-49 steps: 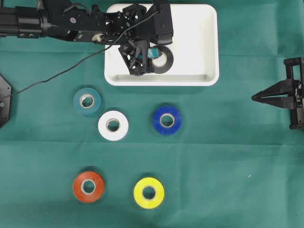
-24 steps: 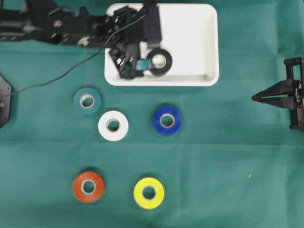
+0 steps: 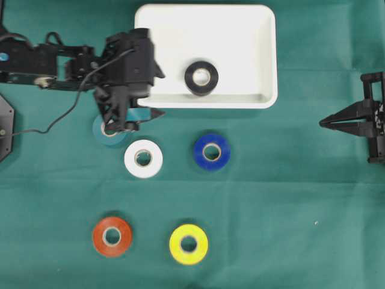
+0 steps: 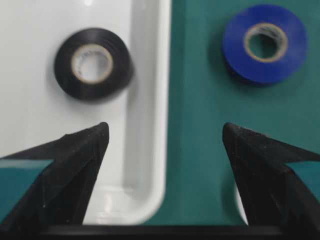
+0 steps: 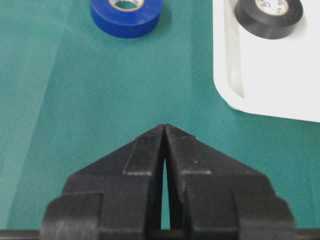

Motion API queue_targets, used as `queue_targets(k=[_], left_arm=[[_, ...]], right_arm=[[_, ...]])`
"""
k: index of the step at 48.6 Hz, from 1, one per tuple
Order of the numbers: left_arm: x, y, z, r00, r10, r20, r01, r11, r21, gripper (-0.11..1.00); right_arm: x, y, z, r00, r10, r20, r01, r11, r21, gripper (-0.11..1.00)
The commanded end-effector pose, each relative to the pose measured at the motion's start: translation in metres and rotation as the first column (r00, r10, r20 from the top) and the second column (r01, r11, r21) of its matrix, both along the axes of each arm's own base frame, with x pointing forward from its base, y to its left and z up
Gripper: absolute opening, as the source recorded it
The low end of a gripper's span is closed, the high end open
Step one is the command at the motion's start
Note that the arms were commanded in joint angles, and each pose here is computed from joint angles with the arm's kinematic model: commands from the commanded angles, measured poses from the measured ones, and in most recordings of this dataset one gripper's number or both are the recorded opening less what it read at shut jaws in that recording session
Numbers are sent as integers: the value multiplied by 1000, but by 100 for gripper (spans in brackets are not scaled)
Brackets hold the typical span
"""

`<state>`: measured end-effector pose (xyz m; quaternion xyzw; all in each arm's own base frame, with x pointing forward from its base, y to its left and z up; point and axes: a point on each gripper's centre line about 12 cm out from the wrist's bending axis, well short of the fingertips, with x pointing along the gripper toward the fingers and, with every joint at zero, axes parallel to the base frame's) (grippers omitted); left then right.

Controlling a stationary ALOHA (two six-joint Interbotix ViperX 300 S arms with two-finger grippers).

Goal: Put the tape into the white case with the left arm.
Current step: 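Withdraw the left gripper back to the left side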

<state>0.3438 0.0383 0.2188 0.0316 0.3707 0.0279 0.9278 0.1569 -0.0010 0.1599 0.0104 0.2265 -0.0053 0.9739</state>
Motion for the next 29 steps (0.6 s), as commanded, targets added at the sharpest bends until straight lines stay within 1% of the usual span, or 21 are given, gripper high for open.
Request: queue_targets(k=[1, 9, 17, 29], left_arm=[[-9, -5, 12, 999, -2, 45, 3, 1000, -7, 92], [-32, -15, 10, 999, -5, 49, 7, 1000, -29, 92], [-53, -20, 9, 997, 1, 82, 3, 999, -46, 92], [-88, -24, 8, 992, -5, 128, 11, 999, -43, 92]], right_arm=[[2, 0, 4, 1000, -2, 15, 2, 1000, 0, -9], [2, 0, 4, 1000, 0, 17, 0, 1000, 0, -9], [2, 0, 4, 1000, -2, 20, 2, 1000, 1, -9], [1, 0, 5, 1000, -2, 23, 2, 1000, 0, -9]])
